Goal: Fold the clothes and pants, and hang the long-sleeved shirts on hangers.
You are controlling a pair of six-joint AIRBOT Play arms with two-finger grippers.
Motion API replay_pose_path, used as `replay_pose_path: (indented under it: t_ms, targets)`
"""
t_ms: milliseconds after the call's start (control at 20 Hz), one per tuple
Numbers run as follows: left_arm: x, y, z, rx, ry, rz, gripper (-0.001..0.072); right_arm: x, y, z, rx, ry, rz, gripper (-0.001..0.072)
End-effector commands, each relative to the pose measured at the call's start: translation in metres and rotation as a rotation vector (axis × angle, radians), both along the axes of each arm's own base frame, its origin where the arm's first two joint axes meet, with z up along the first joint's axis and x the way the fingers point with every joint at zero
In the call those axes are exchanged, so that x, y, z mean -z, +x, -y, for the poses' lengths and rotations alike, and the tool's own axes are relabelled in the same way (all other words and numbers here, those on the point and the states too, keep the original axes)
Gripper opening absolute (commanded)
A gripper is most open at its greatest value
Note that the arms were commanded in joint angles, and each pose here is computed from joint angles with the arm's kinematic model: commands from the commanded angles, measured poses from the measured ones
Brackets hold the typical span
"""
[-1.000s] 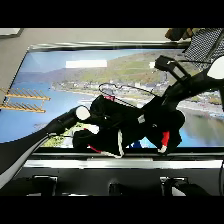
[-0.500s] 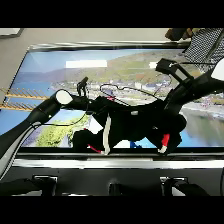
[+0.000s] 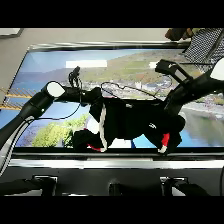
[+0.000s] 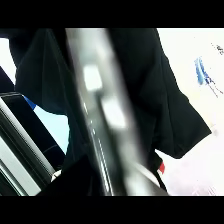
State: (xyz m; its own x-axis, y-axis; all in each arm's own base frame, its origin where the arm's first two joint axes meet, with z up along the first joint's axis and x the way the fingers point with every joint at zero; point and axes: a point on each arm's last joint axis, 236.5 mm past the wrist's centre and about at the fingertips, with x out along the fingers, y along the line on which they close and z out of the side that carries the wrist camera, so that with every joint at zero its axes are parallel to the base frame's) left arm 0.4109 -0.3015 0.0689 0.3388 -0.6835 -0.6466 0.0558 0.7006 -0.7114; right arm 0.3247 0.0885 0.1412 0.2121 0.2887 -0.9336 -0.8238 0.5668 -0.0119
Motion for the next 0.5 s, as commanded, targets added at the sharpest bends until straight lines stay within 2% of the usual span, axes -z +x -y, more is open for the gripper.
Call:
replay_pose_path:
  t_ms: [0, 450]
  targets:
    - [-0.005, 0.011, -0.011, -0.018, 0.009, 0.025, 0.0022, 0.005, 0.004, 0.0, 0.002, -0.001, -0.011, 0.004]
    - [-0.021, 0.036, -0.037, -0.07, 0.027, 0.082, 0.0022, 0.018, 0.012, -0.001, 0.006, -0.002, -0.035, 0.004]
